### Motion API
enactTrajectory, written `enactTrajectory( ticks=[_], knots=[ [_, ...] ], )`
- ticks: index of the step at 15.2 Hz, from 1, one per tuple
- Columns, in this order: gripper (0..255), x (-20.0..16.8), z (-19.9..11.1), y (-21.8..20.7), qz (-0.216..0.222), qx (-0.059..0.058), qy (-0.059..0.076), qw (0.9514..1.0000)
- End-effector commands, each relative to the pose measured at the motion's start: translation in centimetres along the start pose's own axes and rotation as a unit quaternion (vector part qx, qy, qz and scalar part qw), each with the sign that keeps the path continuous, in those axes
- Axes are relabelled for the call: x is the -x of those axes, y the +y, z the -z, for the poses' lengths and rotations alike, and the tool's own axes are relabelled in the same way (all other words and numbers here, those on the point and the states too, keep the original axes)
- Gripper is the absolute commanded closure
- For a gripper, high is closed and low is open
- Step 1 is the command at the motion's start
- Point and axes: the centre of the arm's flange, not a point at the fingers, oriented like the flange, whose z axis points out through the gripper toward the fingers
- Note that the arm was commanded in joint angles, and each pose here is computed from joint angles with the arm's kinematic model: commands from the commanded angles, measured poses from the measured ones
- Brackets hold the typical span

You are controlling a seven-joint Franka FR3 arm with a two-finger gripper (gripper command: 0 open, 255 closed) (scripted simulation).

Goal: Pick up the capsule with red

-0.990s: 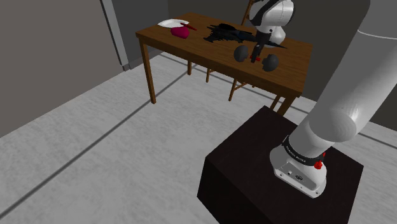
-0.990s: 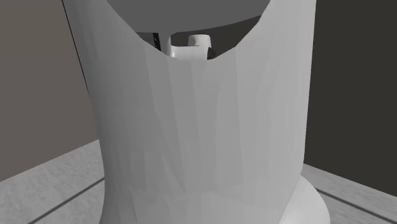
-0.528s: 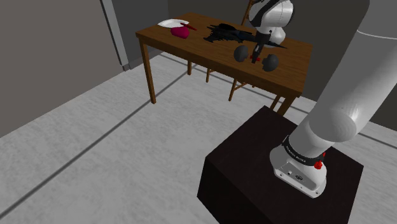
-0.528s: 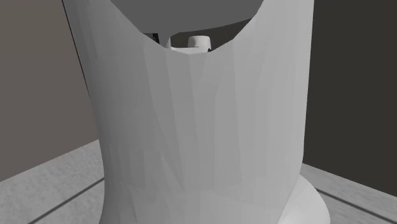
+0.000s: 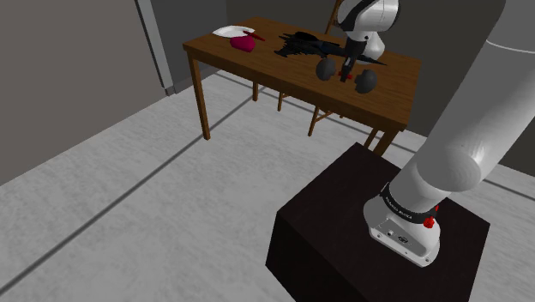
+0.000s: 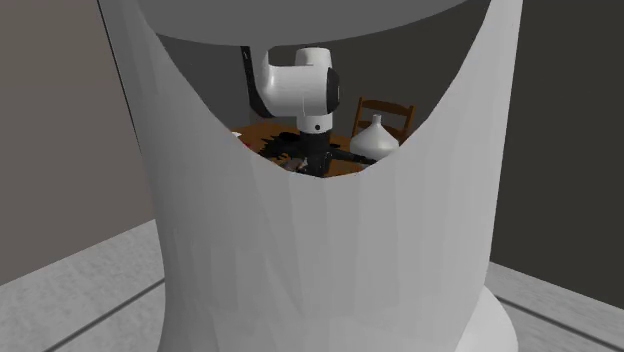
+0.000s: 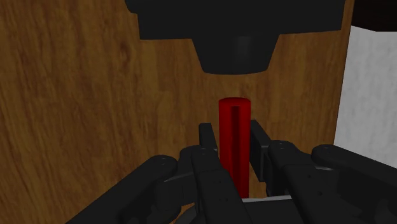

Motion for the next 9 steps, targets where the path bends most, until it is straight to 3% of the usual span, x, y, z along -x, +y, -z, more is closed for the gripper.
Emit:
enactTrajectory(
  ticks=[1, 9],
  knots=[
    [255, -0.1, 1.0, 0.1, 0.000, 0.000, 0.000, 1.0000],
    [255, 0.0, 5.2, 0.3, 0.000, 0.000, 0.000, 1.0000]
  ],
)
